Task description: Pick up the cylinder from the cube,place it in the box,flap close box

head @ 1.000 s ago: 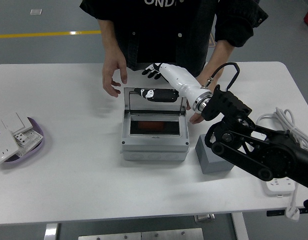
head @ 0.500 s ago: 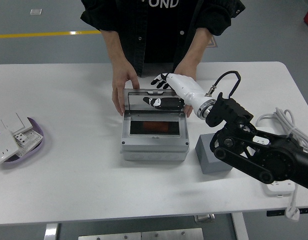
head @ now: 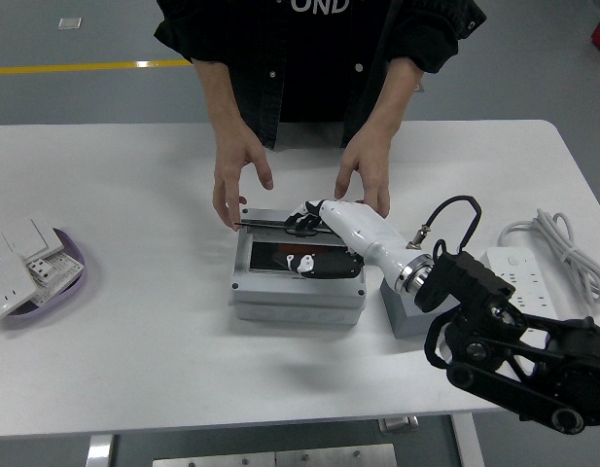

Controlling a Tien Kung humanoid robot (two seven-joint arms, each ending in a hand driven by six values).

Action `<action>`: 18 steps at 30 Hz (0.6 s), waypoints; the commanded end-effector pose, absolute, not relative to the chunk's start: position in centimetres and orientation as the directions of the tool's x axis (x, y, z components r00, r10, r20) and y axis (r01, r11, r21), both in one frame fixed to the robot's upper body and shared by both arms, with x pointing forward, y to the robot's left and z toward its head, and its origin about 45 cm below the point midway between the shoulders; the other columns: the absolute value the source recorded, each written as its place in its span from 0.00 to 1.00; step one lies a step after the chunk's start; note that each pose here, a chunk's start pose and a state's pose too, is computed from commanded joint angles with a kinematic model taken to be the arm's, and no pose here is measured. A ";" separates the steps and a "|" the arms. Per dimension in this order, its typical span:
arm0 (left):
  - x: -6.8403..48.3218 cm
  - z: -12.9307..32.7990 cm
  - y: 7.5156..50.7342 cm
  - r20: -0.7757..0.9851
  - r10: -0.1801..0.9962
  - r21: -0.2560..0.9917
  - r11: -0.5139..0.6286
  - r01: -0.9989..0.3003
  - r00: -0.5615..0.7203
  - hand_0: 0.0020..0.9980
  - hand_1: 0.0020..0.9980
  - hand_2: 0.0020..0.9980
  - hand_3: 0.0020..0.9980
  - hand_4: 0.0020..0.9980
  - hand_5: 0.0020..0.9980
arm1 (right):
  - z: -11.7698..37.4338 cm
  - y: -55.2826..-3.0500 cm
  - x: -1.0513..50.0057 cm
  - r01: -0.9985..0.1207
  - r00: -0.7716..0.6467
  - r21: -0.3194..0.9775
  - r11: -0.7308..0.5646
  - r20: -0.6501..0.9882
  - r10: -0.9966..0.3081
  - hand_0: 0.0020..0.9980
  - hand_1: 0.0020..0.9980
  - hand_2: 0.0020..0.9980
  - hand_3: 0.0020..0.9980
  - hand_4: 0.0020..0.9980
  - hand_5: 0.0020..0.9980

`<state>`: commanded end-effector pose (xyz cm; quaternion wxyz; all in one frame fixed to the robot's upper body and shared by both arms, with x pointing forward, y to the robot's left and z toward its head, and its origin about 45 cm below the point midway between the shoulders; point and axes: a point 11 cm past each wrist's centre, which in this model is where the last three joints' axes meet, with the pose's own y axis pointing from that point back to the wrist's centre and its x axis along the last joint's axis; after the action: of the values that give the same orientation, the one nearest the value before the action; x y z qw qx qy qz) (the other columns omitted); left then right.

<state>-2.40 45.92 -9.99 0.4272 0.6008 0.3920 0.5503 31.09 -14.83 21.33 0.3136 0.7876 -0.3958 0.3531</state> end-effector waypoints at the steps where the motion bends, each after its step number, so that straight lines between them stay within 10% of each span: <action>1: -2.4 -10.0 45.9 0.326 0.941 0.945 -0.327 0.001 0.087 0.59 0.63 0.62 0.64 0.70 0.23 | 20.7 -15.1 31.0 -0.845 0.450 0.227 -0.484 0.790 -0.416 0.67 0.65 0.66 0.68 0.82 0.65; 18: -2.6 -10.0 45.9 0.328 0.941 0.944 -0.329 0.002 0.086 0.59 0.63 0.62 0.64 0.70 0.23 | 20.9 -19.0 31.6 -0.898 0.398 0.193 -0.395 0.737 -0.546 0.66 0.65 0.66 0.67 0.79 0.64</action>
<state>-2.61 45.94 -9.99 0.4262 0.6011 0.3923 0.5506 31.57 -19.01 20.92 0.2981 0.7811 -0.4625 0.2952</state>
